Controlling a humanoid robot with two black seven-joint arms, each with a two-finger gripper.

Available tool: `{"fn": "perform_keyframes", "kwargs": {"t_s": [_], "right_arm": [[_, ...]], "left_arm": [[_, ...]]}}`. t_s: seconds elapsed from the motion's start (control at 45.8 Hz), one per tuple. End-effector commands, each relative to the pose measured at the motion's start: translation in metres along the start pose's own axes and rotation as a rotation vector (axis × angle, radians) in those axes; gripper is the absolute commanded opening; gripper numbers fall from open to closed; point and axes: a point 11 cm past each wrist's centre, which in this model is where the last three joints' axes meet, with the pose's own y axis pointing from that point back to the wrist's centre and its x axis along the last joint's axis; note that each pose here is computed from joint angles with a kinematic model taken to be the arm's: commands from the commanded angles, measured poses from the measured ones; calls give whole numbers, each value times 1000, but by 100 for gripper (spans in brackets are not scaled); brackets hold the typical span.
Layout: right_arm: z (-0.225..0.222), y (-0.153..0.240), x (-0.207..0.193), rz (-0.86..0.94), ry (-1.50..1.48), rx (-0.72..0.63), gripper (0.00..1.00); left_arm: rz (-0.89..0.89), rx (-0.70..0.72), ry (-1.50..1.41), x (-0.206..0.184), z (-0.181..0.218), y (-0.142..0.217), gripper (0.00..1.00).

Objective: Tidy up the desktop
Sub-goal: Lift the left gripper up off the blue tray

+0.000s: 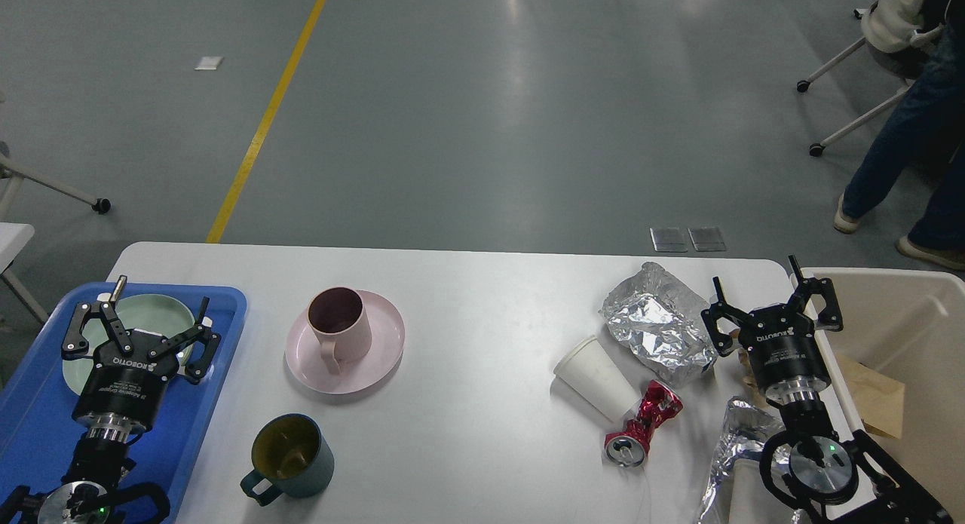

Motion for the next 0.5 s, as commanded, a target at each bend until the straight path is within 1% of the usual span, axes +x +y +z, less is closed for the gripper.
{"fn": "perform_keyframes", "kwargs": {"t_s": [0.0, 0.109, 0.175, 0.328, 0.481], "right_arm": [[0, 0, 0, 0, 1, 0, 100], [0, 0, 0, 0, 1, 0, 100], [0, 0, 0, 0, 1, 0, 100], [-1, 0, 0, 0, 2, 0, 100], [0, 0, 0, 0, -1, 0, 100]], "left_arm": [[-10, -5, -2, -1, 2, 0, 98], [-3, -34, 9, -1, 6, -1, 98], [-2, -10, -1, -1, 4, -1, 98], [-14, -5, -9, -4, 6, -4, 98], [-19, -4, -57, -5, 23, -7, 97]]}}
